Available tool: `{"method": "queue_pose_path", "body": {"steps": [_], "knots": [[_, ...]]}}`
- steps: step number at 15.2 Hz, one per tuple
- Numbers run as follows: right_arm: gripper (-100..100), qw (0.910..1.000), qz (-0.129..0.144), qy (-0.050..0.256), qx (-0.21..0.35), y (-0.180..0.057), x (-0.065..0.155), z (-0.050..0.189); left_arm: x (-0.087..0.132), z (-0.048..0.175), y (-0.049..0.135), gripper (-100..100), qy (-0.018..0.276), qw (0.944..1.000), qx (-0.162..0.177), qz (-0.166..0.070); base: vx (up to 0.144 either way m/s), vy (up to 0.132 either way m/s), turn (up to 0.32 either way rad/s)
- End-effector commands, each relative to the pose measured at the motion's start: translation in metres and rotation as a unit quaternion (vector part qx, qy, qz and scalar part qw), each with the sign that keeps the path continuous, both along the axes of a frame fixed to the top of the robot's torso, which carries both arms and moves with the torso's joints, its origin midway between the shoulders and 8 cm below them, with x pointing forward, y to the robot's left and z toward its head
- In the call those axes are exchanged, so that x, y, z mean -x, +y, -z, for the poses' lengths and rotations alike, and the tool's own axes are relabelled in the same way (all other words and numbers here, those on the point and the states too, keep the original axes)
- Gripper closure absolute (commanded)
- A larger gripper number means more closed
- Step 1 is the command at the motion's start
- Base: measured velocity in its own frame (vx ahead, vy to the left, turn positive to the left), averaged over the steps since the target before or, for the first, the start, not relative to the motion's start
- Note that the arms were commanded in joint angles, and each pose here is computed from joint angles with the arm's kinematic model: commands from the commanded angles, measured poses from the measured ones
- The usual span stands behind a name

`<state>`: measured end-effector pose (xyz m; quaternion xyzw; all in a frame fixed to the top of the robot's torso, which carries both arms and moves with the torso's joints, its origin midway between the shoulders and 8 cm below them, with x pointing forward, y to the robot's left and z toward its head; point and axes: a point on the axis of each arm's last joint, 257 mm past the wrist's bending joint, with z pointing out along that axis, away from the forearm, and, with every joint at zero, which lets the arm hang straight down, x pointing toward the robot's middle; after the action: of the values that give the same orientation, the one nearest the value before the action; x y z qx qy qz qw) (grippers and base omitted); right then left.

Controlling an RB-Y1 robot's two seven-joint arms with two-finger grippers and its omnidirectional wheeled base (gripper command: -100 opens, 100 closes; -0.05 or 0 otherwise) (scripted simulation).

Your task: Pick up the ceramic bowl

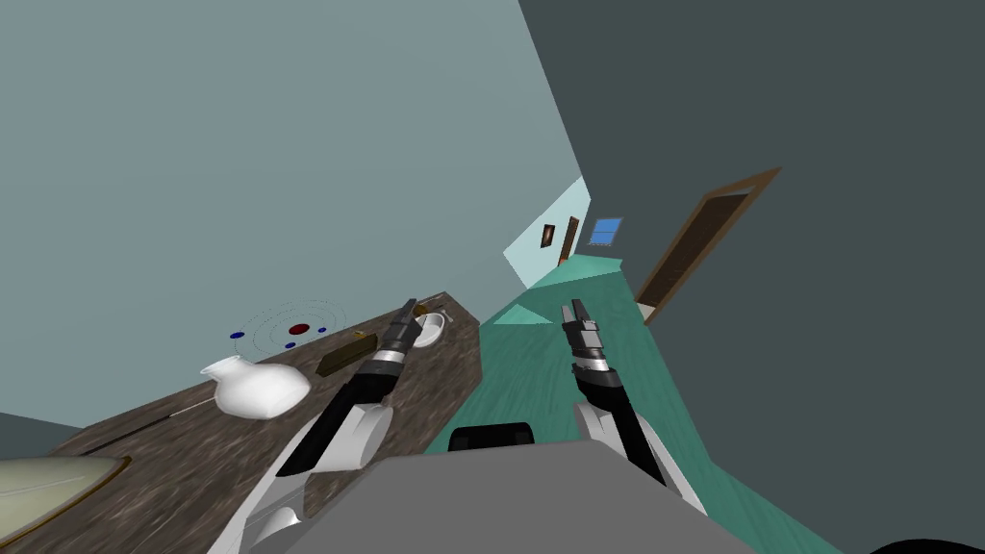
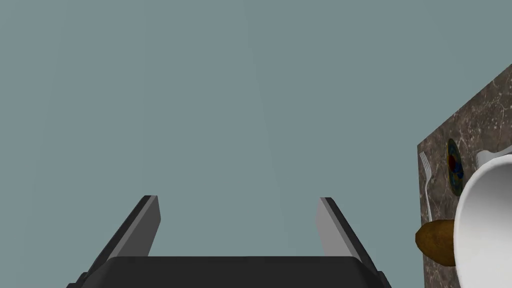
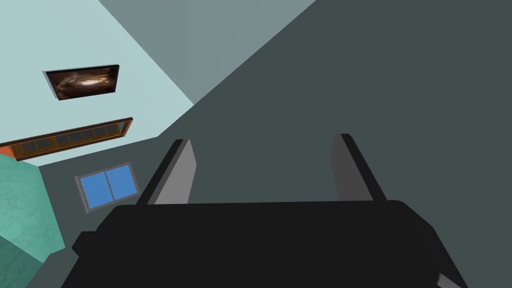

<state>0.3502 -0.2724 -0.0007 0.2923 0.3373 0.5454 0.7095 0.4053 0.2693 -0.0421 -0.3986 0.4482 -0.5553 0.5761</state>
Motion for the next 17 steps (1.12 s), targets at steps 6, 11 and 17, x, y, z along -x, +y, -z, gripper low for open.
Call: {"method": "queue_pose_path", "body": {"steps": [6,11,17], "knots": [[0,1.0,0.0,0.0,0.0,0.0,0.0,0.0,-0.011,0.024,0.002,-100,0.063,0.9976,0.026,0.013,0.035,-0.031,0.03],[0,1.0,0.0,0.0,0.0,0.0,0.0,0.0,-0.015,0.046,0.004,-100,0.11,0.9931,0.035,0.014,0.031,-0.033,0.034],[0,1.0,0.0,0.0,0.0,0.0,0.0,0.0,-0.019,0.068,0.007,-100,0.163,0.9849,0.054,0.021,0.031,-0.028,0.024]]}}
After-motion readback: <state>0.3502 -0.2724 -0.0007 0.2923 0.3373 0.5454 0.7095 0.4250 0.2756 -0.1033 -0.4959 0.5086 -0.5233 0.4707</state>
